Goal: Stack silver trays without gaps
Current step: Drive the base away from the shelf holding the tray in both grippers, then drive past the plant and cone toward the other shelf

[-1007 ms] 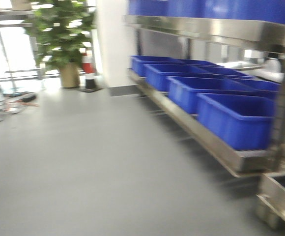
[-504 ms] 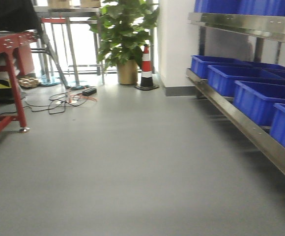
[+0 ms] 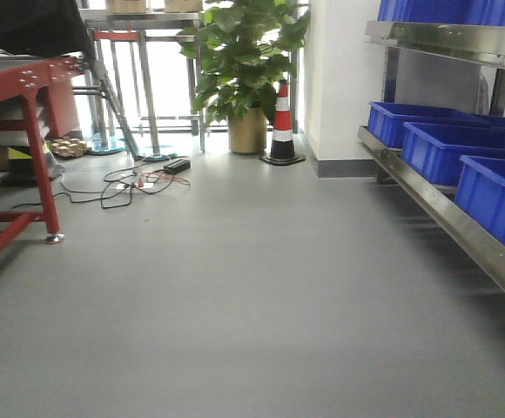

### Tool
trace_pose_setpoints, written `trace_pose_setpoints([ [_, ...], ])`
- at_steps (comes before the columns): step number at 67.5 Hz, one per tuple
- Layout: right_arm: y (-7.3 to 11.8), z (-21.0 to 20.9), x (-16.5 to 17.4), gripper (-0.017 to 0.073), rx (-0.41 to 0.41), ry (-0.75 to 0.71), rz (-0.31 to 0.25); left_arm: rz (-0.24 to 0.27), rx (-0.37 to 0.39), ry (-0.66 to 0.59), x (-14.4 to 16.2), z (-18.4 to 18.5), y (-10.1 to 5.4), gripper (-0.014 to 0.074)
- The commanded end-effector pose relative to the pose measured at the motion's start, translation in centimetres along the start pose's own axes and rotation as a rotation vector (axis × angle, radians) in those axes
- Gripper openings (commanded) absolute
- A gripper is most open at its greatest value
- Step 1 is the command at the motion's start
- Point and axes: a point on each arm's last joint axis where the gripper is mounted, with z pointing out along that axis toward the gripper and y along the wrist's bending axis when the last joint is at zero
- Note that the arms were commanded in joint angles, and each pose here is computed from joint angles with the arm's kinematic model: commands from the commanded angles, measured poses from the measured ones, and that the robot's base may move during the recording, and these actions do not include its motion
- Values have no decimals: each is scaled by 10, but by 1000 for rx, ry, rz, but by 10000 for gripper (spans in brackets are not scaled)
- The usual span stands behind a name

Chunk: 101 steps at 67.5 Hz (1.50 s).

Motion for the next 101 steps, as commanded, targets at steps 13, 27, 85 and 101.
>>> trace_pose_setpoints([
  [13, 4, -6, -3, -24, -47, -34, -12, 8, 21, -40, -4, -3, -2, -6],
  [27, 4, -6, -3, -24, -47, -34, -12, 8, 21, -40, -4, -3, -2, -6],
  [85, 4, -6, -3, -24, -47, -34, -12, 13, 39, -64, -6, -3, -3, -6],
  [101, 4, -6, -3, -24, -49, -35, -12, 21, 51, -92, -8, -3, -5, -6],
])
